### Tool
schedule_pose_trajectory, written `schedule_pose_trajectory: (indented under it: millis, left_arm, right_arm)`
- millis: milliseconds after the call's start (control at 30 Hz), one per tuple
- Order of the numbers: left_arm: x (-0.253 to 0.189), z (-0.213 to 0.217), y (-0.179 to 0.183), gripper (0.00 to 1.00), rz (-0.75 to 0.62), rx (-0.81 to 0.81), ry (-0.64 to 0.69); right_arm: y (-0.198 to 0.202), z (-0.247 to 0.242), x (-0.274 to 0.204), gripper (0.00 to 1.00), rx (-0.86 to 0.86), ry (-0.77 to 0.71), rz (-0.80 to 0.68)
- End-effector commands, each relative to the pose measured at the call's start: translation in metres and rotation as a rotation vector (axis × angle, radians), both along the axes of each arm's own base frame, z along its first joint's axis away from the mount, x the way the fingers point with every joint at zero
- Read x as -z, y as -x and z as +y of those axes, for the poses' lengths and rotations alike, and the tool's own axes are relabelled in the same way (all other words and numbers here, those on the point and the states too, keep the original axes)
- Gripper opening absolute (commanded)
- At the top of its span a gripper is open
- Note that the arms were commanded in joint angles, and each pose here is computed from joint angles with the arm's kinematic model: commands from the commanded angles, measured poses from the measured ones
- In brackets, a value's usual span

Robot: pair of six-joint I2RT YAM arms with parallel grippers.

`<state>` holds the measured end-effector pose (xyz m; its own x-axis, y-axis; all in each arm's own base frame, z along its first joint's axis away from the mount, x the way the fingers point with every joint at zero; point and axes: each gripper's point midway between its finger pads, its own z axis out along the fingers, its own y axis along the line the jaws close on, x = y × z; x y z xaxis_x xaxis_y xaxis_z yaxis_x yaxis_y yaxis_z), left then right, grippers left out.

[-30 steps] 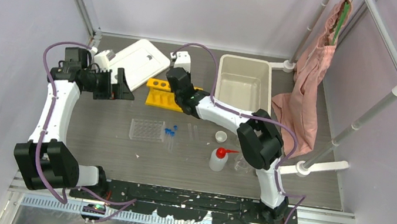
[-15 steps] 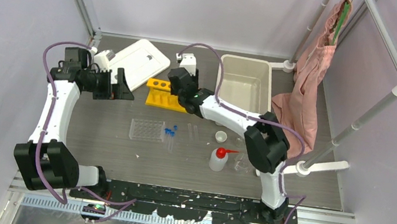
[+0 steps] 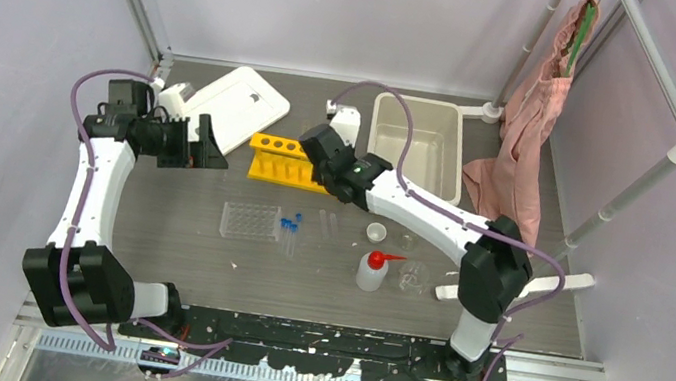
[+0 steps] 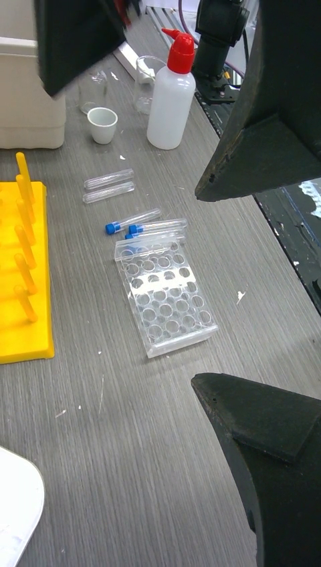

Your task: Organize the chemistry lab equipment

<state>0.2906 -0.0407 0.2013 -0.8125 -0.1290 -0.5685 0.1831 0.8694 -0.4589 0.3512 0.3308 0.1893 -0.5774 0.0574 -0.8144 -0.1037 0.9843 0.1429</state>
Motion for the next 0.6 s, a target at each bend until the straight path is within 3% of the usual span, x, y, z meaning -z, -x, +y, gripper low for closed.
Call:
schedule_pose_trajectory:
  millis: [0,200,567]
  left_arm:
    - [-0.026,0.001,-0.004,1.0,-0.088,-0.001,-0.01]
    - [-0.029,0.001,-0.003,1.0,-0.09,-0.002,-0.014]
    - [-0.03,0.001,-0.002,1.0,-0.092,-0.004,-0.014]
  right_arm:
    - [0.036,-0.002,0.063,0.3,-0.009,0.028,0.208]
    - [0.051,-0.004,0.111,0.29,-0.006,0.058,0.307]
    - [0.049,0.005,0.138,0.29,-0.019,0.078,0.348]
